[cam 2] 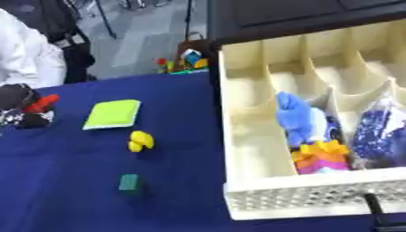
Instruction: Pick up objects from table and place into drawer.
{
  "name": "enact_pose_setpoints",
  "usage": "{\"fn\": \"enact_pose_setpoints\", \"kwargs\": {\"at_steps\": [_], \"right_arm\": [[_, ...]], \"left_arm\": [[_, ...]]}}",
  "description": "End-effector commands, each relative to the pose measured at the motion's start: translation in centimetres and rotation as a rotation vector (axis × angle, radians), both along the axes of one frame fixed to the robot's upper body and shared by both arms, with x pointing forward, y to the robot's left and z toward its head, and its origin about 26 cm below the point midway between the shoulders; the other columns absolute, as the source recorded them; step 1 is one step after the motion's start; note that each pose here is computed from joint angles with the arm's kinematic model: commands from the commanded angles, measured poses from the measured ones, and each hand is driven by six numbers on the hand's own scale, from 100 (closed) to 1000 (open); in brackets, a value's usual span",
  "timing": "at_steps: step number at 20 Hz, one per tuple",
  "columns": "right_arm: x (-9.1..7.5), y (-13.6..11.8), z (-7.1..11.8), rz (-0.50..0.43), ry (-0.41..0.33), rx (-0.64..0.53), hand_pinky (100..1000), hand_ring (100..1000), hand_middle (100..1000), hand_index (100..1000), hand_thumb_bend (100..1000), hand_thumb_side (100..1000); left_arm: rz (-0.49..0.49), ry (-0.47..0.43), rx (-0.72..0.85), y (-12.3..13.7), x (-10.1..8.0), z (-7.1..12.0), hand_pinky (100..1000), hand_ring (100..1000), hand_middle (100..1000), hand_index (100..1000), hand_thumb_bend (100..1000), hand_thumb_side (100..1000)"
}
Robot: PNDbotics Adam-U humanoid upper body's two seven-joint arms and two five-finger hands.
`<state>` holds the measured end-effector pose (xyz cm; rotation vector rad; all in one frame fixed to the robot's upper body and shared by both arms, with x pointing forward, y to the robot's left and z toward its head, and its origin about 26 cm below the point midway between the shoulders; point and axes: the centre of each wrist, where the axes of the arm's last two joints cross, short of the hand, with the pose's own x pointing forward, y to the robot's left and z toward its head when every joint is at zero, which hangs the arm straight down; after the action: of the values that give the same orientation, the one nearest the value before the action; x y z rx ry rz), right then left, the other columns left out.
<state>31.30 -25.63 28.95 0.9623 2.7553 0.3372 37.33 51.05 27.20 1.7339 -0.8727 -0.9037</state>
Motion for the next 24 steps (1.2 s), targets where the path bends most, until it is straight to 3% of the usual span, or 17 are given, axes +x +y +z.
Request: {"fn": "enact_pose_setpoints", "kwargs": {"at_steps": [1,9,19,20,21,24], "right_arm": [[-0.3,-0.4,0.4,0.027,-0.093,0.006,573,624,576,774,100,1000],[-0.3,-0.7,-0.1,0.013,-0.078,0.021,571,620,579,773,100,1000],[-0.3,-0.9,-0.6,0.01,-0.066,0.035,569,617,587,771,100,1000],[-0.3,-0.9,-0.6,0.01,-0.065,0.037,568,617,588,770,100,1000],[-0.3,-0.9,-0.7,0.01,-0.064,0.039,568,617,588,770,100,1000],[-0.3,-0.9,-0.8,0.011,-0.061,0.043,567,616,591,769,100,1000]], "left_arm": [[-0.023,-0.096,0.056,-0.3,-0.7,2.5,339,564,475,563,100,587],[-0.175,-0.25,-0.012,-2.5,-1.2,3.9,303,539,467,539,100,565],[-0.412,-0.361,-0.043,-7.1,-2.1,5.7,279,523,442,514,100,579],[-0.444,-0.371,-0.045,-7.8,-2.3,6.0,275,520,436,511,100,638],[-0.473,-0.383,-0.048,-8.5,-2.5,6.3,273,519,435,511,100,574],[-0.552,-0.415,-0.063,-10.6,-3.0,7.0,266,514,429,507,100,565]]}}
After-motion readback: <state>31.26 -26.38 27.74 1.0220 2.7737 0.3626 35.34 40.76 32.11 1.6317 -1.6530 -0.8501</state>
